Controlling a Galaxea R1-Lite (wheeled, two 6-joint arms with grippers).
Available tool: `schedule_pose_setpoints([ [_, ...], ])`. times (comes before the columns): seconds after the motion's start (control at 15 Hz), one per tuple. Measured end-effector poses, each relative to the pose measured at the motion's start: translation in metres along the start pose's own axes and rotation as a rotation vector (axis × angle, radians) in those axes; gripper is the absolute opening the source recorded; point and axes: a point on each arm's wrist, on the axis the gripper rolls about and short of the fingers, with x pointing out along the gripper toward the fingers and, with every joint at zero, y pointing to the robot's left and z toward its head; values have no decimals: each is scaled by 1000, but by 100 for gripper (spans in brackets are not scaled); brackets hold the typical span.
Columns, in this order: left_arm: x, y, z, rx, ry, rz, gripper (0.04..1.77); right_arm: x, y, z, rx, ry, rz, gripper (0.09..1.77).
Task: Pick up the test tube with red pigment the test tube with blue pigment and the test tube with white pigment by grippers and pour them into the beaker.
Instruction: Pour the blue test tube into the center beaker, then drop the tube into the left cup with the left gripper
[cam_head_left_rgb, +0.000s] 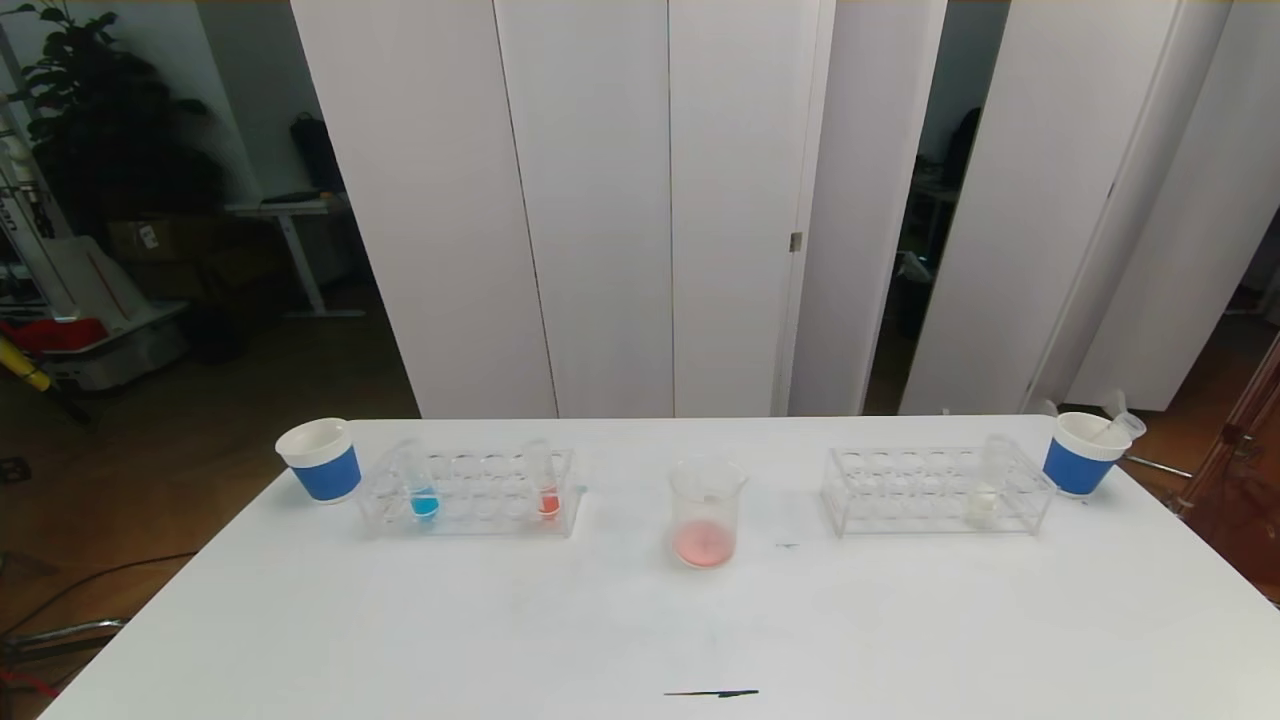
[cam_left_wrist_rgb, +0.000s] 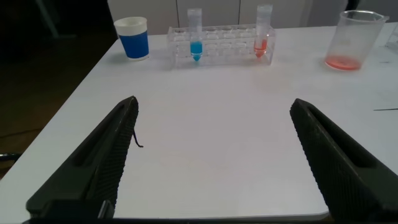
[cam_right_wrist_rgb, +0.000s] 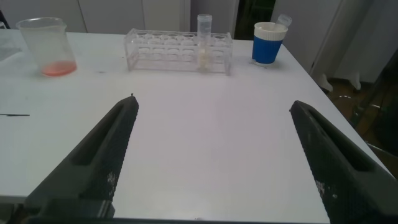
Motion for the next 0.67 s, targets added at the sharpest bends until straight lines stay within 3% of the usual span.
schedule_pose_setpoints([
  [0.33,-10,1,33,7,-68,1,174,0,0,0,0,0,0,175],
  [0.67,4,3,111,-4,-74,8,174,0,0,0,0,0,0,175],
])
